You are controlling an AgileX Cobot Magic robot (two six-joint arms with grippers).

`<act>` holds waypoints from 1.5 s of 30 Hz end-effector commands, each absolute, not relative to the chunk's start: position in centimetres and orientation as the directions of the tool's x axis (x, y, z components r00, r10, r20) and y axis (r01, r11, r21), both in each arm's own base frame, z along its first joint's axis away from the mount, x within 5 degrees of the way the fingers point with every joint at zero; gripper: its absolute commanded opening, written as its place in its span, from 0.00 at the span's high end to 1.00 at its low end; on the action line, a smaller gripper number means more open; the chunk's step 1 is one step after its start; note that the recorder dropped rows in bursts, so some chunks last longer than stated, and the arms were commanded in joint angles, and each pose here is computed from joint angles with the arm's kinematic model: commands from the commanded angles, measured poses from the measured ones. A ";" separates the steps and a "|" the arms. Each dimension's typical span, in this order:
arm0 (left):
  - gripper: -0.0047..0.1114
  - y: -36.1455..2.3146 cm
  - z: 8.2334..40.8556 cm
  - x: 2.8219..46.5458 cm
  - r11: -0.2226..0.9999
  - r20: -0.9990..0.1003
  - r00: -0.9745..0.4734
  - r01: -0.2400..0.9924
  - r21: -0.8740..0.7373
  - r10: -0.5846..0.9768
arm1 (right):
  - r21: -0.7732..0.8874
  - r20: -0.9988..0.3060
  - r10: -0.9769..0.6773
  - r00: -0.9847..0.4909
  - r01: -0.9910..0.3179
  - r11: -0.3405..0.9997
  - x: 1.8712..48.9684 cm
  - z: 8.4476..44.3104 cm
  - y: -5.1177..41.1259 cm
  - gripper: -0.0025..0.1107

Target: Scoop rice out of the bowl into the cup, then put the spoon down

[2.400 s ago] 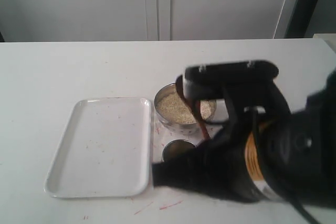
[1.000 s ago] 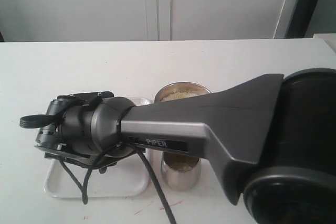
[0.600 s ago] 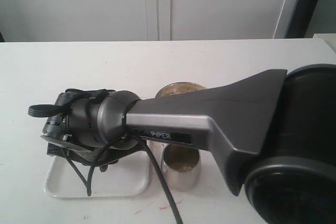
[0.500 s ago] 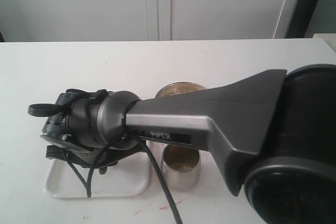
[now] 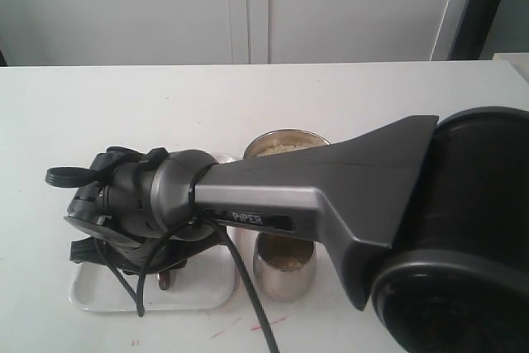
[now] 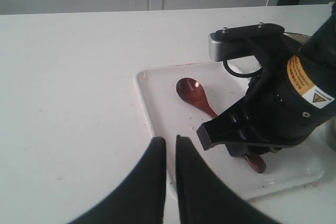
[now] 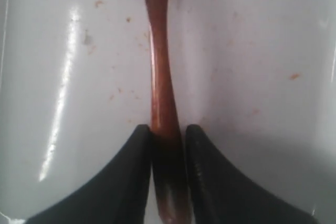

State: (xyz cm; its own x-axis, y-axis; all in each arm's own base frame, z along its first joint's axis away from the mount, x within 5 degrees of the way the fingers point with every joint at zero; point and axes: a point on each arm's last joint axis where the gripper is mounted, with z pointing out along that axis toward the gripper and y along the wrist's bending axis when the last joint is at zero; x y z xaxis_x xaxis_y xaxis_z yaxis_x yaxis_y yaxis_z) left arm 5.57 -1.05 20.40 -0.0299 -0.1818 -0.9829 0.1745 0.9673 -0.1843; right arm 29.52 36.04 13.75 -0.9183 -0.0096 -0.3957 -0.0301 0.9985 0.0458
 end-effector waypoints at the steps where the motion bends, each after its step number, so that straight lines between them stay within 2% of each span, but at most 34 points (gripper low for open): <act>1: 0.84 -1.1 20.6 5.5 0.964 -0.981 -0.024 0.182 -0.193 -0.192 | 0.058 -0.405 -0.010 -0.914 -0.037 0.998 29.8 13.5 36.1 0.69; 8: 0.84 -1.1 20.6 5.5 0.964 -0.981 -0.024 0.182 -0.193 -0.192 | 0.067 -0.414 -0.011 -0.910 -0.042 0.997 29.9 13.8 36.2 0.69; 15: 0.84 -1.1 20.6 5.5 0.964 -0.981 -0.024 0.182 -0.193 -0.192 | 0.104 -0.454 -0.003 -0.891 -0.056 0.993 29.7 17.4 35.8 0.69; 20: 0.84 -1.1 20.6 5.5 0.964 -0.981 -0.024 0.182 -0.193 -0.192 | 0.032 -0.480 -0.081 -0.874 -0.110 0.993 29.1 21.1 34.5 0.69; 24: 0.84 -1.1 20.6 5.5 0.964 -0.981 -0.024 0.182 -0.193 -0.192 | -0.129 -0.476 -0.272 -0.836 -0.240 0.962 28.6 23.9 32.8 0.69; 26: 0.84 -1.1 20.6 5.5 0.964 -0.981 -0.024 0.182 -0.193 -0.192 | -0.210 -0.441 -0.394 -0.806 -0.334 0.919 28.0 24.8 32.3 0.69; 30: 0.84 -1.1 20.6 5.5 0.964 -0.981 -0.024 0.182 -0.193 -0.192 | -0.245 -0.427 -0.480 -0.767 -0.412 0.877 26.6 26.0 31.1 0.69; 36: 0.84 -1.1 20.6 5.5 0.964 -0.981 -0.024 0.182 -0.193 -0.192 | -0.166 -0.526 -0.487 -0.697 -0.478 0.863 23.5 28.6 28.9 0.69; 45: 0.84 -1.1 20.6 5.5 0.964 -0.981 -0.024 0.182 -0.193 -0.192 | -0.163 -0.563 -0.496 -0.660 -0.500 0.850 18.3 30.6 22.0 0.69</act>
